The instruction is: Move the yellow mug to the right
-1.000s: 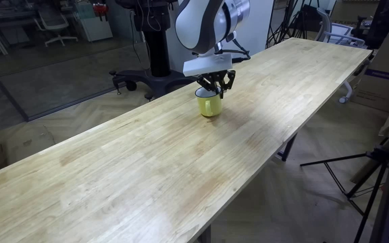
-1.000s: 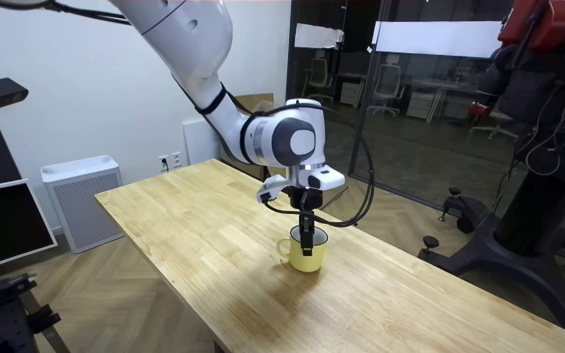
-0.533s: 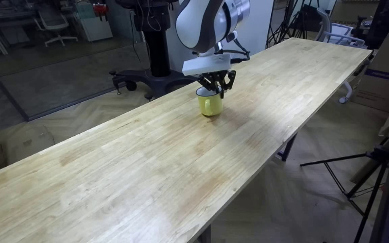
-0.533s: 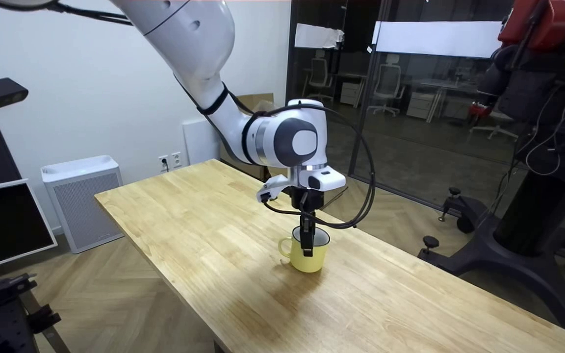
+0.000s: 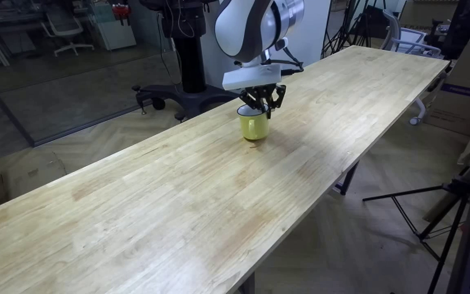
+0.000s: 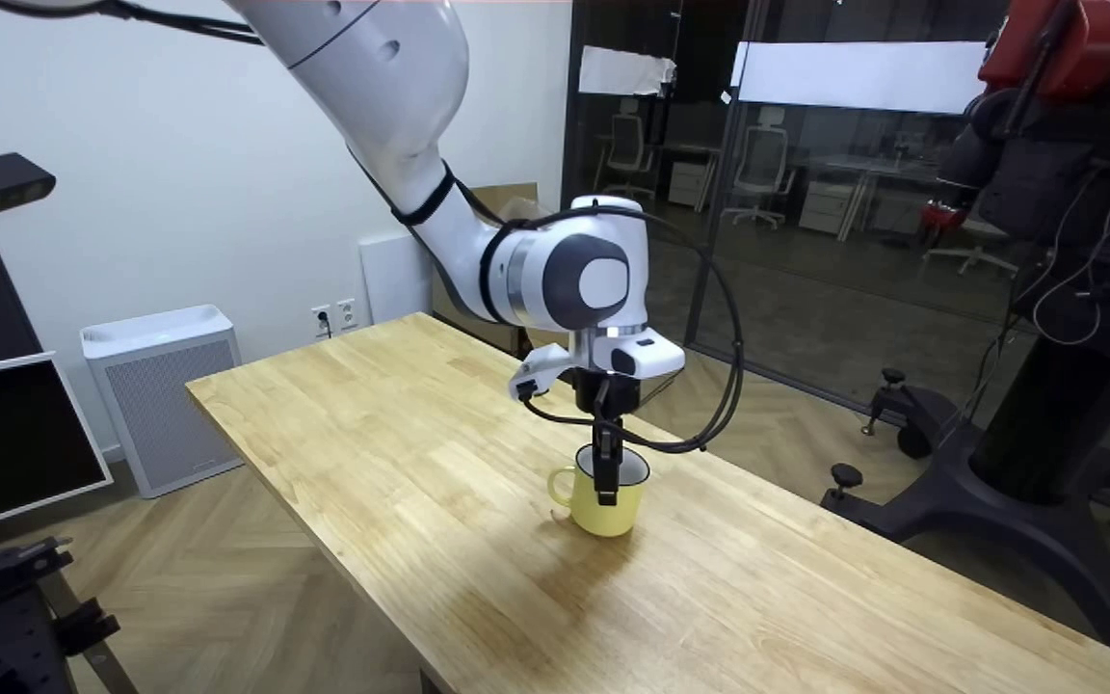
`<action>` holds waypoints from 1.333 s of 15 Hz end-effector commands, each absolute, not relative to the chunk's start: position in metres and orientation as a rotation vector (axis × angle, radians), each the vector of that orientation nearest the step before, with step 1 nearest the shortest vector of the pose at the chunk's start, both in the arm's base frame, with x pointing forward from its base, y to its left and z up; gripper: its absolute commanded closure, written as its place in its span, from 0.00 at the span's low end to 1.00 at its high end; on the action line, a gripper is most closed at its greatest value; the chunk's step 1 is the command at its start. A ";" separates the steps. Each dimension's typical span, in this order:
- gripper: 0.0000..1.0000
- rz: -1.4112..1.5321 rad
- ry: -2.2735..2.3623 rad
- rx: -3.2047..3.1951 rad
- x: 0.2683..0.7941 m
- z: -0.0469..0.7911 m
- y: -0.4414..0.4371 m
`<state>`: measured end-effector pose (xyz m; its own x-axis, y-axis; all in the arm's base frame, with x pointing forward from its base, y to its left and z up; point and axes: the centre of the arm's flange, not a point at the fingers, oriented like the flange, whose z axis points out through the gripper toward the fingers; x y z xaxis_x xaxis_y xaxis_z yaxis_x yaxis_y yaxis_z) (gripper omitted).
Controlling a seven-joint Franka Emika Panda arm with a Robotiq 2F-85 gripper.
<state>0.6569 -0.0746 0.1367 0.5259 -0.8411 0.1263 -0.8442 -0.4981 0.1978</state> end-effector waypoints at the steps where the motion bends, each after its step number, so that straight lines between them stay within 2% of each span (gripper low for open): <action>1: 0.97 0.041 -1.417 2.532 0.661 0.125 -0.083; 3: 0.97 0.041 -1.412 2.535 0.661 0.125 -0.084; 4: 0.88 0.018 -1.415 2.539 0.657 0.137 -0.076; 10: 0.88 0.018 -1.407 2.544 0.657 0.137 -0.076; 11: 0.97 0.018 -1.407 2.544 0.657 0.137 -0.076; 15: 0.97 0.014 -1.414 2.542 0.657 0.138 -0.076; 16: 0.64 0.013 -1.412 2.543 0.657 0.137 -0.076; 18: 0.57 0.013 -1.414 2.541 0.656 0.137 -0.077; 20: 0.44 0.016 -1.416 2.540 0.654 0.139 -0.078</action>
